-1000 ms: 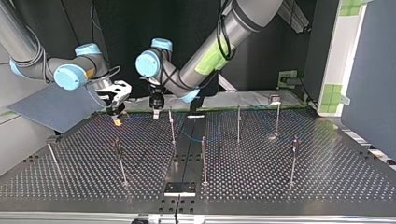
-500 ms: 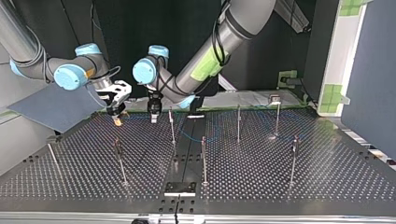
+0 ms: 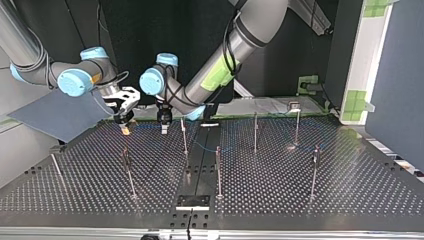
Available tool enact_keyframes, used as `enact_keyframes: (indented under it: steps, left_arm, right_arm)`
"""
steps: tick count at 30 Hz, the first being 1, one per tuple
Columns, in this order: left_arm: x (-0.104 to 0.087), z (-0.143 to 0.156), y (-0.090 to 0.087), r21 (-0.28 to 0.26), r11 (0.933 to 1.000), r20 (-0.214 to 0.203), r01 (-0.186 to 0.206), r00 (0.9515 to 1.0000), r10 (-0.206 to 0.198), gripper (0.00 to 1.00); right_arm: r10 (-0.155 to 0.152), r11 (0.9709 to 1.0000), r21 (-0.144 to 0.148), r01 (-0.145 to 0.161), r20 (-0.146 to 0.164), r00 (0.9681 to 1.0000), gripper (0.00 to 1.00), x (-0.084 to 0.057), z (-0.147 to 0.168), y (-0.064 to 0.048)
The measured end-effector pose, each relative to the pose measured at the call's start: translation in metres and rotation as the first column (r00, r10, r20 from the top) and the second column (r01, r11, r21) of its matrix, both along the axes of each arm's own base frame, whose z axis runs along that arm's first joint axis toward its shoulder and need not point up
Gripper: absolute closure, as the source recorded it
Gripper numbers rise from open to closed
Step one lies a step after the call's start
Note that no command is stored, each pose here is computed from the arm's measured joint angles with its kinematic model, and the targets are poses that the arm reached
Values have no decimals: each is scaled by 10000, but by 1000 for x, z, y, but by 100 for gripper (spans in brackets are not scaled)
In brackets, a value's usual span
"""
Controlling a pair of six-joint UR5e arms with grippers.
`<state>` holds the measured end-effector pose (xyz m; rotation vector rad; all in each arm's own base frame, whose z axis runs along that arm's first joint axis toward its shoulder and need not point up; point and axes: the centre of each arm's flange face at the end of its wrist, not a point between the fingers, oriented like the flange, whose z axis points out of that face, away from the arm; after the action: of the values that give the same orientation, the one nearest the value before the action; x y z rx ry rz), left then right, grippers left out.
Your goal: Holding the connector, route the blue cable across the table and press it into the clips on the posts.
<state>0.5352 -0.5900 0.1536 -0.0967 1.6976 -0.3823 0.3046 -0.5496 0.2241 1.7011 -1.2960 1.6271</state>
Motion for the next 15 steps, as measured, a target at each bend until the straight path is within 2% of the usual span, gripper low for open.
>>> enact_keyframes:
  steps: [1, 2, 3, 4, 6, 7, 15]
  left_arm:
    - [0, 0, 0, -15, 10000, -9, 3, 10000, -3, 22]
    - [-1, 0, -1, -23, 10000, -21, 6, 10000, -6, 22]
    - [-1, 0, -1, -22, 10000, -24, 5, 10000, -5, 45]
    - [-1, 0, -1, -9, 10000, -25, -3, 10000, 3, 62]
    - [-1, 0, 0, 40, 10000, -10, -60, 10000, 60, 62]
    - [-1, 0, 0, 60, 9999, -2, -89, 10000, 89, 100]
    - [0, 1, 0, 53, 9998, 59, -167, 9998, 166, 100]
  right_arm:
    - [1, 10000, 0, -1, 0, 10000, 100, 0, 0, 0]
    - [4, 10000, 0, -4, 1, 10000, 100, 0, 0, 0]
    - [8, 10000, -1, -8, 2, 10000, 100, 0, 0, 0]
    - [15, 10000, -1, -15, 4, 10000, 100, 0, 0, 0]
    - [18, 10000, -5, -18, 6, 10000, 100, 0, 0, 0]
    - [14, 10000, -7, -14, 6, 10000, 100, 0, 1, 0]
    - [7, 10000, -12, -7, -14, 10000, 100, -1, 1, -1]
